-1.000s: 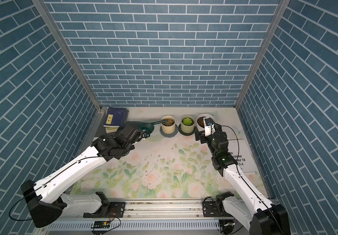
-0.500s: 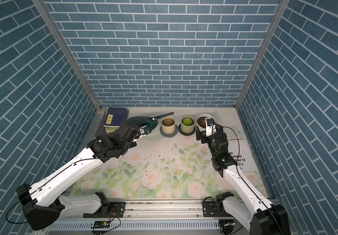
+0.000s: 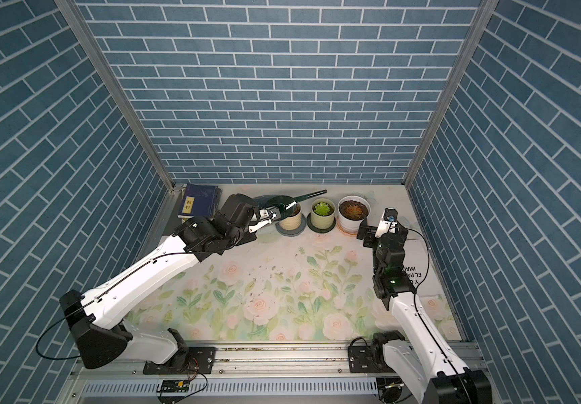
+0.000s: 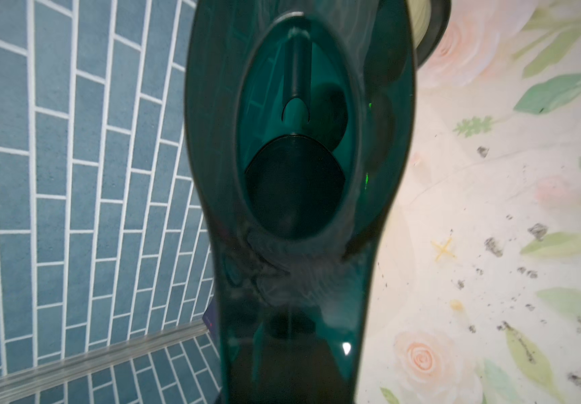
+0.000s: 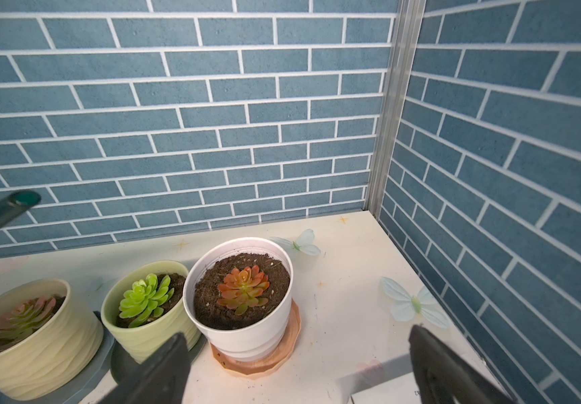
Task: Water the succulent around the soil edge
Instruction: Water the soil of the potted plant with water.
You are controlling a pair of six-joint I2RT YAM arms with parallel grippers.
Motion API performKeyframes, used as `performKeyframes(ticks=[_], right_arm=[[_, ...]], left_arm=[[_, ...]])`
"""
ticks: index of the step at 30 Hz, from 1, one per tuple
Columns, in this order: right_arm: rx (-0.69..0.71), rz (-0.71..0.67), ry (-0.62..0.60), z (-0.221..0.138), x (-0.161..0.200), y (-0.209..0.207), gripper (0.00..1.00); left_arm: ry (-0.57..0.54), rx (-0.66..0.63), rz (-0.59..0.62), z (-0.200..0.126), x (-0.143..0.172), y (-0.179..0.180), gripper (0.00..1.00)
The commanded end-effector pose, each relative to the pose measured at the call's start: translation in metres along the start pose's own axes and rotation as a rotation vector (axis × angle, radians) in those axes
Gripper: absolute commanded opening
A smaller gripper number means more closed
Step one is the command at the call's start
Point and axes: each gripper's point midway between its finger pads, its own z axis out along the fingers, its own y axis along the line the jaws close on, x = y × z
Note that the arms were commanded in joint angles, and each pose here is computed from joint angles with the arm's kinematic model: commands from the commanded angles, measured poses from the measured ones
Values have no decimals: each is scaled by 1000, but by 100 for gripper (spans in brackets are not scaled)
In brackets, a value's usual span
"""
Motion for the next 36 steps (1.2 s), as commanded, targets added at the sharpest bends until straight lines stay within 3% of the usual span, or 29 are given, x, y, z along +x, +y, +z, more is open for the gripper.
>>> performKeyframes(ticks=[1,7,13,17,36], right_arm=[[-19,49,-11,0,0,0,99],[-8,52,-28,-1,0,-6,100],[-12,47,-33,-1,0,-6,99],[-15,45,-32,-1,0,-7,99],[-29,51,-63,-4,-6,-7,100]], left_arm=[[-122,-9,-73,-15,-28,15,0],[127,-35,-18,5,-1,18,0],[184,-80,20,18,-9,26,0],[301,-163,129,34,-1,28,0],[248,-203,253,25,-34,20,0]])
